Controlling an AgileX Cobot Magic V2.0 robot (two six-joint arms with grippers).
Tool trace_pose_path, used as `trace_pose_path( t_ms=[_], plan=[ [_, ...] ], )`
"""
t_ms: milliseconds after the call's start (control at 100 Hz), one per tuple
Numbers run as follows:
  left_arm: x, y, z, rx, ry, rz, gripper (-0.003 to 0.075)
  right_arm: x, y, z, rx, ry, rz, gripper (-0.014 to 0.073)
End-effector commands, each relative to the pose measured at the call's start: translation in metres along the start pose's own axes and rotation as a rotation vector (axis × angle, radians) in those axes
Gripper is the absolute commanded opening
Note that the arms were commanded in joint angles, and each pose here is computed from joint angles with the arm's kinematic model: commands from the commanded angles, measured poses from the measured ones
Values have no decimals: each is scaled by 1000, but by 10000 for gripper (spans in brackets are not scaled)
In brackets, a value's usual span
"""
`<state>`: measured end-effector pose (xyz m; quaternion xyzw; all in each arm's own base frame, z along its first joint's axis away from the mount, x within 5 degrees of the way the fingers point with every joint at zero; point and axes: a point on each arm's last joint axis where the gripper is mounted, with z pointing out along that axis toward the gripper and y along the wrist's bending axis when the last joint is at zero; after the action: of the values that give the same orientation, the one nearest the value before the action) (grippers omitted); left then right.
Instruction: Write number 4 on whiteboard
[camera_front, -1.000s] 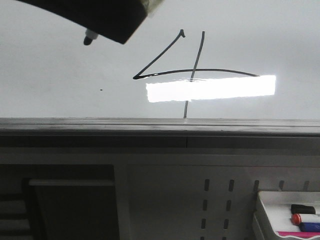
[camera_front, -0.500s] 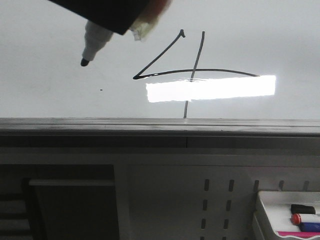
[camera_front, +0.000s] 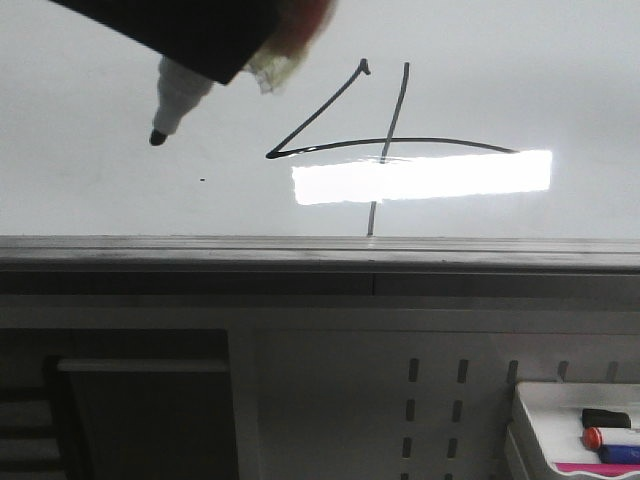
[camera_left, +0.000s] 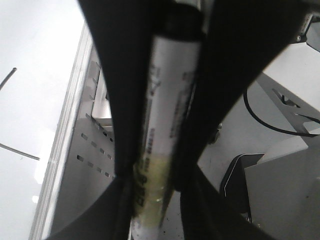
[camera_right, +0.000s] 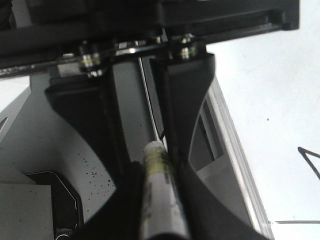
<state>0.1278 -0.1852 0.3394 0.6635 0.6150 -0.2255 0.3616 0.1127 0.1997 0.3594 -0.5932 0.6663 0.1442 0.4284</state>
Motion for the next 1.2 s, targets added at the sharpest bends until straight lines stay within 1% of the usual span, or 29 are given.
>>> trace_pose_path(
  t_ms=[0,290,360,400,420,430,480,550,600,650,850,1040,1190],
  plan=[
    [-14,3,-12,-55,-85,-52,-20,-13,-7,-12,54,-104,-5,-72],
    [-14,3,-12,-61,-88,-58,-19,-13,-7,-12,54,-104,-5,-72],
    [-14,3,-12,-61,-88,-58,8,-13,-7,-12,54,-104,-5,-72],
    [-14,4,-12,-61,-88,-58,55,-13,-7,-12,54,-104,-5,-72],
    [-14,4,-12,-61,-88,-58,95,-13,-7,-12,54,-104,-5,-72],
    [-14,4,-12,-61,-88,-58,95,-13,-7,-12,54,-104,-5,-72],
    [-14,4,-12,-64,-88,-57,187,-13,-7,-12,54,-104,-5,-72],
    [-14,4,-12,-66,-88,-57,295,-13,-7,-12,54,-104,-5,-72],
    [-14,4,-12,-66,-88,-59,349,-13,-7,-12,54,-104,-5,-72],
    [-14,4,-12,-65,-89,-73,379,-13,-7,-12,54,-104,-5,-72],
    [-9,1,-11,-35,-38,-55,389,-13,-8,-12,61,-101,-17,-72],
    [-7,5,-13,-49,-39,-83,388,-13,-8,-12,61,-100,-17,-72],
    [-6,10,-16,-61,-59,-131,386,-13,-7,-12,59,-95,-17,-72]
  ],
)
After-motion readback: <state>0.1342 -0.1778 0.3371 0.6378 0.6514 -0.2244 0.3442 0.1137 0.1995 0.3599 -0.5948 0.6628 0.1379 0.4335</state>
